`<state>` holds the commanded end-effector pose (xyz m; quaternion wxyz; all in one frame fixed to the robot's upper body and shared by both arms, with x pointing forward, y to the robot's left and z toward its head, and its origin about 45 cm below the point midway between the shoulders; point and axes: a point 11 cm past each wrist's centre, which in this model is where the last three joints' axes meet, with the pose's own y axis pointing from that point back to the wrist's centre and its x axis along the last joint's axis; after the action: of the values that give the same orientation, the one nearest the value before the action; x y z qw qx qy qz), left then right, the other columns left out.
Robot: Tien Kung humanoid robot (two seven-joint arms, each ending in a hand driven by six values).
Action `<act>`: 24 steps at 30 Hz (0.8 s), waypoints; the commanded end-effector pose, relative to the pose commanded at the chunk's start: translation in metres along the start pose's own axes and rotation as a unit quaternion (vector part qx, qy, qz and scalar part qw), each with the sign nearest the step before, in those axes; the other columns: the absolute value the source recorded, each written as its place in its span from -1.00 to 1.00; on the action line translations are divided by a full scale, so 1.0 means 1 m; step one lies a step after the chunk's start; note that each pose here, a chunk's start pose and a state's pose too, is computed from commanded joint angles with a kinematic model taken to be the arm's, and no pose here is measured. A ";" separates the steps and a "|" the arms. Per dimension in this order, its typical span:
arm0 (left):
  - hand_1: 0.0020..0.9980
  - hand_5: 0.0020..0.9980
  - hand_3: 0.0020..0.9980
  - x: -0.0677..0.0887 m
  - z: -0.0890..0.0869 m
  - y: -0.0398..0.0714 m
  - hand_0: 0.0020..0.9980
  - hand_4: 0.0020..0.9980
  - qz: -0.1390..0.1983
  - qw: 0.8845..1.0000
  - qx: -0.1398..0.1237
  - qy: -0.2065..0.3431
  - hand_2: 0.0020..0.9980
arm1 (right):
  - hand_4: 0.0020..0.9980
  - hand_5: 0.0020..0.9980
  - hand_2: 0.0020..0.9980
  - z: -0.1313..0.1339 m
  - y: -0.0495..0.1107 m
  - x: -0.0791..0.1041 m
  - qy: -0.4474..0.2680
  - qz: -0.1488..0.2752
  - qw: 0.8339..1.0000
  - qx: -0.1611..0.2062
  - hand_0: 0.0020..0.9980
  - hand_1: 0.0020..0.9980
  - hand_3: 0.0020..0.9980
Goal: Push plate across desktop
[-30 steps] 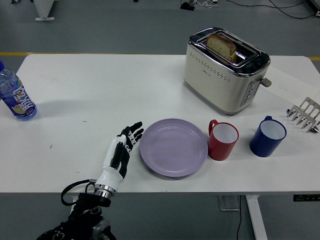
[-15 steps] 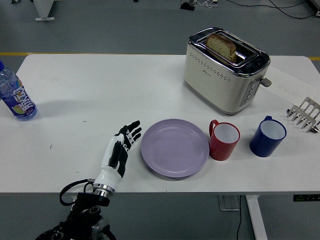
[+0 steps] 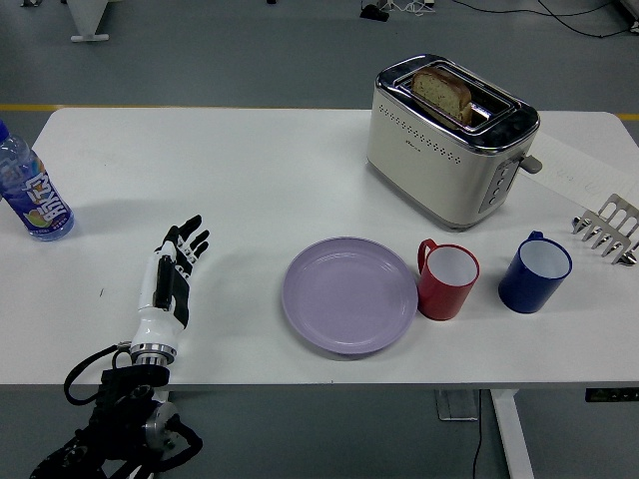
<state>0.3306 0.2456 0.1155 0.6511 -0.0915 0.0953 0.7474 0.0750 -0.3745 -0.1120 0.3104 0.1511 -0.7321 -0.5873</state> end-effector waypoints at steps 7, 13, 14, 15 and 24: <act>0.49 1.00 0.36 0.040 0.021 -0.009 0.53 -0.05 0.037 0.999 -0.004 0.016 0.48 | -0.38 -0.04 0.18 0.004 -0.001 0.001 -0.002 0.000 1.000 -0.003 0.10 -0.10 0.17; 0.49 1.00 0.36 0.071 0.035 -0.014 0.51 -0.04 0.017 0.999 0.028 -0.016 0.47 | -0.38 -0.04 0.18 0.005 -0.001 0.000 -0.004 -0.001 1.000 -0.004 0.10 -0.10 0.17; 0.49 1.00 0.36 0.077 0.040 -0.015 0.51 -0.04 0.013 0.999 0.033 -0.017 0.47 | -0.38 -0.04 0.18 0.004 -0.001 0.000 -0.005 -0.002 1.000 -0.003 0.10 -0.10 0.17; 0.49 1.00 0.36 0.079 0.041 -0.016 0.51 -0.04 0.011 0.999 0.035 -0.017 0.47 | -0.38 -0.04 0.18 0.004 -0.001 0.000 -0.005 -0.002 1.000 -0.003 0.10 -0.10 0.17; 0.48 1.00 0.36 0.103 0.067 -0.023 0.47 -0.01 0.000 0.999 0.047 0.015 0.45 | -0.38 -0.04 0.18 0.004 0.000 -0.003 -0.005 -0.005 1.000 -0.004 0.10 -0.10 0.17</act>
<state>0.3389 0.3650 0.1524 0.6533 -0.0720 0.1403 0.7405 0.0750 -0.3696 -0.1133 0.3044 0.1503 -0.7305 -0.5926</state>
